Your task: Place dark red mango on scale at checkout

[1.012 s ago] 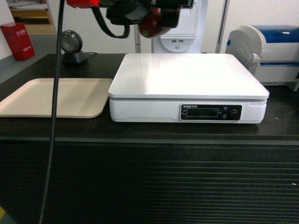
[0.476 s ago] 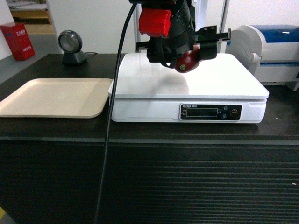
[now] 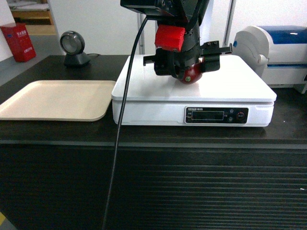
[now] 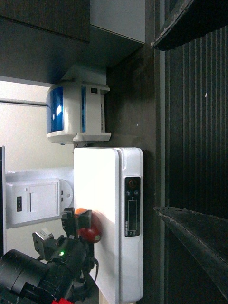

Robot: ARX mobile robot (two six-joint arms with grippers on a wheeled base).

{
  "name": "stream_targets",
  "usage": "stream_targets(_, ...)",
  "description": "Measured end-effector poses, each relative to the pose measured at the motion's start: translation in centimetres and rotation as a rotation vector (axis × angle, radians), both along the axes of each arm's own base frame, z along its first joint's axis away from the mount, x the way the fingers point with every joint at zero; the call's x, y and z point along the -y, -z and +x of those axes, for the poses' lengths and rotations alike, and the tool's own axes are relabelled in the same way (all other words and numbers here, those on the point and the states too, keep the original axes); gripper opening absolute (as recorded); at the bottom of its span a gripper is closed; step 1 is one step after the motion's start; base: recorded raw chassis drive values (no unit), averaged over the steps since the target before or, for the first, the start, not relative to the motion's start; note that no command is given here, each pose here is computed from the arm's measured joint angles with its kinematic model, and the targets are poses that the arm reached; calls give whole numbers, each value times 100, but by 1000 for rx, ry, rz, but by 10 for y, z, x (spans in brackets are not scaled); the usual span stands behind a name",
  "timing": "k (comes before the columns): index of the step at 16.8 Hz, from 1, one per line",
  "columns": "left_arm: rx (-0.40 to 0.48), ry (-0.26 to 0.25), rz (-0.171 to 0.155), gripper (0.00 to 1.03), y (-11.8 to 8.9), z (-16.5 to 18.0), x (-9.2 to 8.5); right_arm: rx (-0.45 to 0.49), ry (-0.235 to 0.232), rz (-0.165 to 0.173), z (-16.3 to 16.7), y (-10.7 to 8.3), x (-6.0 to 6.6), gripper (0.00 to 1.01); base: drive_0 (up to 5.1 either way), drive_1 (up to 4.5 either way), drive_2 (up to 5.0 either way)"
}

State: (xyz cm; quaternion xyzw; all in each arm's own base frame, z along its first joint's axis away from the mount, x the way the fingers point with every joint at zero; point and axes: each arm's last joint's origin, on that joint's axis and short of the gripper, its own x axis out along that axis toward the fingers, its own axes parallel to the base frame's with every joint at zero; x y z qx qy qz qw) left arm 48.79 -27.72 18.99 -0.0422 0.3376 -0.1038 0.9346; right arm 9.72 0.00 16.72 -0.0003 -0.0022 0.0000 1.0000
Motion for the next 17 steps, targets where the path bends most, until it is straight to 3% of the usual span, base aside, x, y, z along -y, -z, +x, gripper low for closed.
stream_targets(2, 4, 0, -1, 68, 2, 2, 1, 0, 0, 0, 0, 0, 0, 98, 0, 0, 0)
stream_targets(5, 33, 8, -13, 100, -1, 3, 3, 0, 0, 0, 0, 0, 0, 98, 0, 0, 0)
stream_targets(8, 82, 28, -10, 98, -3, 3, 3, 0, 0, 0, 0, 0, 0, 98, 0, 0, 0)
stream_targets(11, 266, 82, 23, 98, -33, -7, -6, 0, 0, 0, 0, 0, 0, 98, 0, 0, 0)
stream_targets(13, 433, 151, 28, 98, -67, -19, -18, 0, 0, 0, 0, 0, 0, 98, 0, 0, 0)
stream_targets(15, 568, 285, -12, 98, -93, -37, -38, 0, 0, 0, 0, 0, 0, 98, 0, 0, 0)
stream_targets(17, 576, 392, -48, 98, -94, -48, -75, 0, 0, 0, 0, 0, 0, 98, 0, 0, 0)
